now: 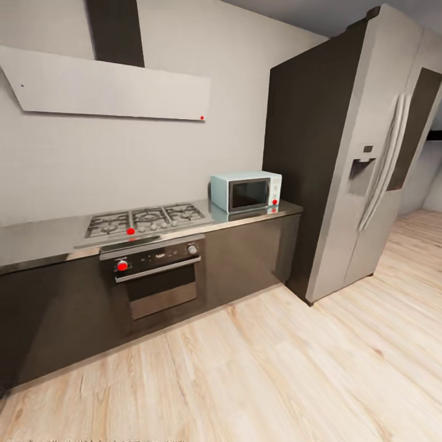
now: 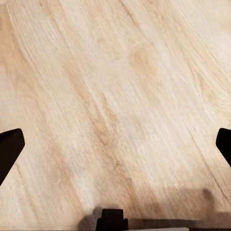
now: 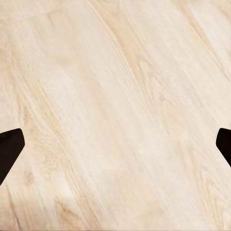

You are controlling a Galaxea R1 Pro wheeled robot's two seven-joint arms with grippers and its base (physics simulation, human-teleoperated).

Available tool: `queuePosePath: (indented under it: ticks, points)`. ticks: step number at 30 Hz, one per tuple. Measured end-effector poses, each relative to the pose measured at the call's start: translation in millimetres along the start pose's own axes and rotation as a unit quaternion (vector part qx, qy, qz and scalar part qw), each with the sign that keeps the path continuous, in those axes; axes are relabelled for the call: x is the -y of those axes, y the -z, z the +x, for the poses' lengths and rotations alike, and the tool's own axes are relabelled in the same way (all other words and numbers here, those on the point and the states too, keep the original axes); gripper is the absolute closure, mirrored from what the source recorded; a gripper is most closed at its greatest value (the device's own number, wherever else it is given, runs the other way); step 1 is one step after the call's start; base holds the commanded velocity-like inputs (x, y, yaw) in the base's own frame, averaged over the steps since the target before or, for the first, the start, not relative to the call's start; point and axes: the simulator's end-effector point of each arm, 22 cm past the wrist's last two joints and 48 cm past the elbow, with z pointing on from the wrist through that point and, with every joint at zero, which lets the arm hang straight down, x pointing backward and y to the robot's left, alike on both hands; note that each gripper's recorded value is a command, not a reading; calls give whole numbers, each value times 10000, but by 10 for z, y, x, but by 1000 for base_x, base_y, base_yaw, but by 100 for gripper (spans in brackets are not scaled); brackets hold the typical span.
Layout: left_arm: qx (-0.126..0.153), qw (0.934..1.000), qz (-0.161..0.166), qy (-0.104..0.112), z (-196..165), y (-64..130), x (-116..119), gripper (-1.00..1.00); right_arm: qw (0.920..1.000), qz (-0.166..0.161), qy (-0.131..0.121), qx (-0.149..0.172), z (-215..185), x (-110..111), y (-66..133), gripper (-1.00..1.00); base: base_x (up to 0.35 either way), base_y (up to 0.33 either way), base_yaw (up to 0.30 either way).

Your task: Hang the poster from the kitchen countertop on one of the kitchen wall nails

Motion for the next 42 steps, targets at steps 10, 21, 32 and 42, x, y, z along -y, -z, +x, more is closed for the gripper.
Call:
queuePosePath:
  ticks: [10, 21, 32, 42]
  points:
    - [-2, 10000, 1, -1, 2, 0, 0, -100, 10000, 0, -2, 0, 0, -4, 0, -100, 0, -318, 224]
    - [-2, 10000, 1, -1, 2, 0, 0, -100, 10000, -1, 0, 8, -3, -6, 0, -100, 0, -336, 287]
    - [0, 10000, 1, 1, 0, 0, 0, -100, 10000, 3, 4, 8, -3, -5, 0, -100, 0, -168, 289]
    - [-3, 10000, 1, -1, 3, 0, 1, -100, 10000, -4, 5, -6, 4, 0, 1, -100, 32, -115, 180]
